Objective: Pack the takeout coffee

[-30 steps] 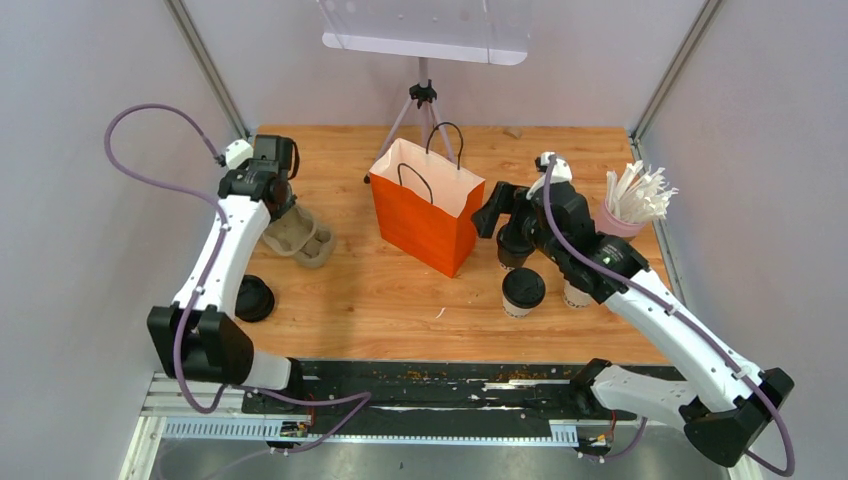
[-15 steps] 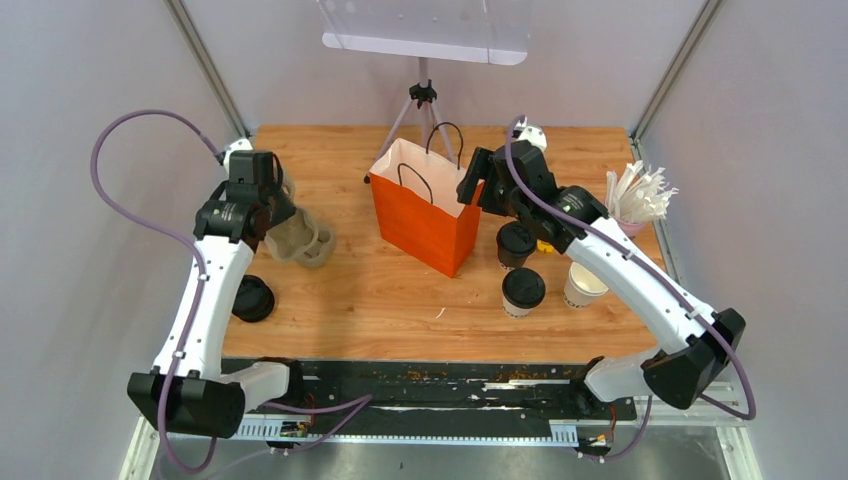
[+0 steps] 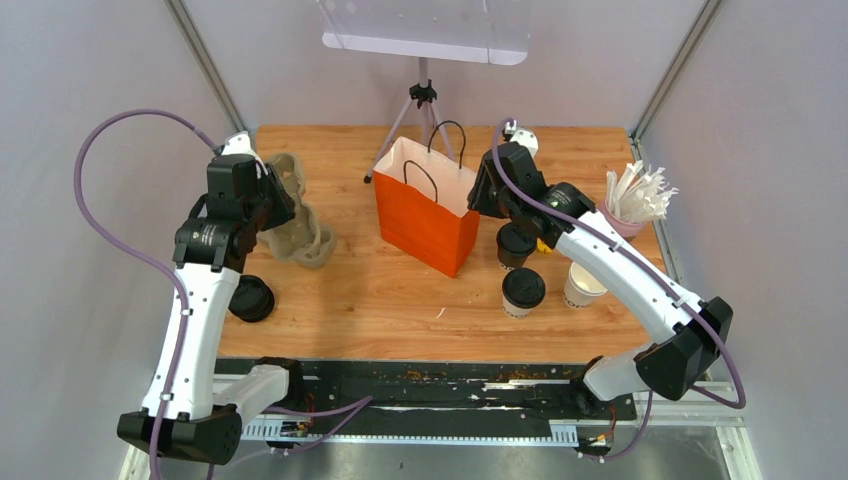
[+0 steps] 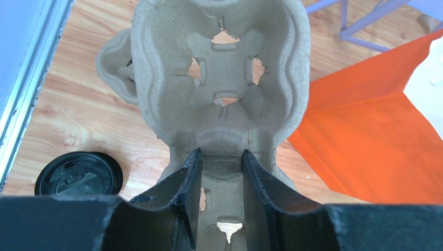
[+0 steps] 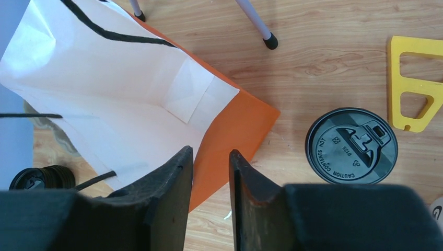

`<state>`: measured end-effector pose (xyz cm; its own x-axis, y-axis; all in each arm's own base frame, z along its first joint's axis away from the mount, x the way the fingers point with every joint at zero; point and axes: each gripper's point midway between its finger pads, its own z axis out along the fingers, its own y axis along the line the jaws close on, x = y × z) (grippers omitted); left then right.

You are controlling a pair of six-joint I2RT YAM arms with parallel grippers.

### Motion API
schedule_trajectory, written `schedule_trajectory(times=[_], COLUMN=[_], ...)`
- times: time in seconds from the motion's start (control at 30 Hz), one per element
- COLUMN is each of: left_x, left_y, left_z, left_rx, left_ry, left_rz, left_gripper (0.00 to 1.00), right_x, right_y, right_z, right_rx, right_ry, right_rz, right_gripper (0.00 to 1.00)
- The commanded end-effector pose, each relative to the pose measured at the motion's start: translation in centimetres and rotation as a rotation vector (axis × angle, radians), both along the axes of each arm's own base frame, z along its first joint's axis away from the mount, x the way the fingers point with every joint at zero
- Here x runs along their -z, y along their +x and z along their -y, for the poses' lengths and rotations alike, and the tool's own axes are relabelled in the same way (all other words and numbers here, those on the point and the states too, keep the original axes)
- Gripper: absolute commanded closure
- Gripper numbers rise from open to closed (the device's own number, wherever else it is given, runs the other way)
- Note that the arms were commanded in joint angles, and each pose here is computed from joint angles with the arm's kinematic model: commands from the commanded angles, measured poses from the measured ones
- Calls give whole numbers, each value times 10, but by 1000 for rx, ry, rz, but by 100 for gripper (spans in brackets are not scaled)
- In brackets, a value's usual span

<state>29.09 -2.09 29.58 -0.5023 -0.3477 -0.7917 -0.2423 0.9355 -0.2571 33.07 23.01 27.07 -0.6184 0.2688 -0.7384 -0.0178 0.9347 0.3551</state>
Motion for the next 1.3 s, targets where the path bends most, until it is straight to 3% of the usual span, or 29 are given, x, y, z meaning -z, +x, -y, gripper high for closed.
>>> schedule_trajectory(times=[0.0, 0.2, 0.33, 0.8, 0.97, 1.07, 1.2, 1.27], left_x=[-36, -54, -68, -131, -136, -132, -141, -146], left_y=[-8, -14, -18, -49, -53, -54, -55, -59], left_z=[11, 27, 41, 80, 105, 116, 125, 130], left_rx=[92, 199, 292, 551, 722, 791, 829, 864], left_ry=[9, 15, 10, -35, -17, 33, 33, 33], left_rz=[92, 141, 194, 381, 454, 407, 410, 427], left_gripper=[80, 80, 78, 78, 78, 78, 78, 78], right_x=[-9, -14, -25, -53, -35, -17, -2, -1], right_y=[4, 0, -11, -85, -102, -91, -84, -77], right_z=[-10, -16, -19, -34, -58, -59, -62, -60], right_rx=[-41, -128, -258, -823, -1030, -1002, -990, -953], right_ry=[15, -9, -42, -103, -46, -97, -115, -134], right_rz=[21, 40, 88, 200, 136, 17, -42, -29], right_gripper=[72, 95, 100, 100, 96, 97, 85, 72])
